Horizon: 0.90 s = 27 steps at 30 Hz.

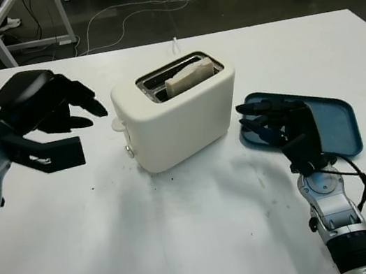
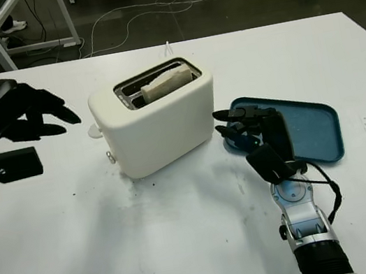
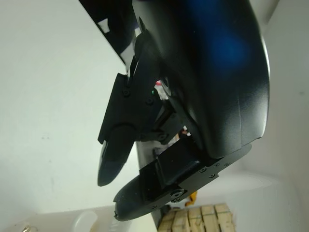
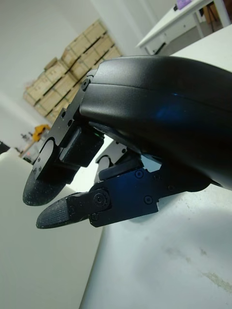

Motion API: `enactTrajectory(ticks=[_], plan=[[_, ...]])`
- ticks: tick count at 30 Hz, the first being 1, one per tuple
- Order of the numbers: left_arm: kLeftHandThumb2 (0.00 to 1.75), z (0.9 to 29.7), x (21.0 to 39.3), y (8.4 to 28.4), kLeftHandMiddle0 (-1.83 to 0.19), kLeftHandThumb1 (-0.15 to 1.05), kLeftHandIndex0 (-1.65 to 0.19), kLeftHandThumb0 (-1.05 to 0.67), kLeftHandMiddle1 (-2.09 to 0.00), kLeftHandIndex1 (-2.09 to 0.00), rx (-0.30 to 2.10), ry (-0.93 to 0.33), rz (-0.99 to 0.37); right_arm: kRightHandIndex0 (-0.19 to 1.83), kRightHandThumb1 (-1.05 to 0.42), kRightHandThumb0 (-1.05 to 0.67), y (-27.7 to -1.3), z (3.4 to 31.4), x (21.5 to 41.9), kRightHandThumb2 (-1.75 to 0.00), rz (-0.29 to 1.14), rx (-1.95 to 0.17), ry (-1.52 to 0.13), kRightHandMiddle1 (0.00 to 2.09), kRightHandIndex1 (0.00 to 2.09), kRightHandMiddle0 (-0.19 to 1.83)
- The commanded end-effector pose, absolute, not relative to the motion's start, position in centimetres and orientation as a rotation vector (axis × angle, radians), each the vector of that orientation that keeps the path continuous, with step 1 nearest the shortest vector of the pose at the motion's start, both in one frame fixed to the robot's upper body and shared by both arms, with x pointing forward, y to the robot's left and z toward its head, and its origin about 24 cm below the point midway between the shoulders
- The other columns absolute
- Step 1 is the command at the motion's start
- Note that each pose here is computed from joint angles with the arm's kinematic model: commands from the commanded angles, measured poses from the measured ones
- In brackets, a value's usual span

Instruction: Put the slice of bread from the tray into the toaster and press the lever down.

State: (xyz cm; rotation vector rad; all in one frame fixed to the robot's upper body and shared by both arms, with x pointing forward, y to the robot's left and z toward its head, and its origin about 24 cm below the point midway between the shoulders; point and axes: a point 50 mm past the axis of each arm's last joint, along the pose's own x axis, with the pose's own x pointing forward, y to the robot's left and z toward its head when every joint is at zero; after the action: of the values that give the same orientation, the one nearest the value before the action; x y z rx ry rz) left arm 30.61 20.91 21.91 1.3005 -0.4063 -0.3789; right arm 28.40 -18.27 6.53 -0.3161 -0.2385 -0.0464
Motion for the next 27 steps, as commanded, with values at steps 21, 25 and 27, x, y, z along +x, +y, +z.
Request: enactTrajectory(ticks=[21, 25, 27], plan=[[0.01, 20.4, 31.5, 20.4, -1.07, 0.76, -1.31, -0.27, -1.23, -0.04, 1.376, -0.4, -0.391, 1.02, -0.83, -0.51, -18.0, 6.3, 28.2, -0.01, -0.04, -0.308, -0.247, 0.0, 0.84, 1.22], [0.01, 20.3, 31.6, 20.2, -1.03, 0.79, -1.29, -0.26, -1.3, -0.03, 1.389, -0.396, -0.395, 1.01, -0.84, -0.51, -18.0, 6.2, 28.2, 0.0, -0.038, -0.31, -0.25, 0.0, 0.85, 1.22], [0.0, 20.2, 31.6, 20.1, -1.02, 0.79, -1.29, -0.25, -1.31, -0.02, 1.393, -0.4, -0.401, 1.0, -0.84, -0.49, -18.0, 6.2, 28.2, 0.0, -0.032, -0.306, -0.254, 0.0, 0.85, 1.22]])
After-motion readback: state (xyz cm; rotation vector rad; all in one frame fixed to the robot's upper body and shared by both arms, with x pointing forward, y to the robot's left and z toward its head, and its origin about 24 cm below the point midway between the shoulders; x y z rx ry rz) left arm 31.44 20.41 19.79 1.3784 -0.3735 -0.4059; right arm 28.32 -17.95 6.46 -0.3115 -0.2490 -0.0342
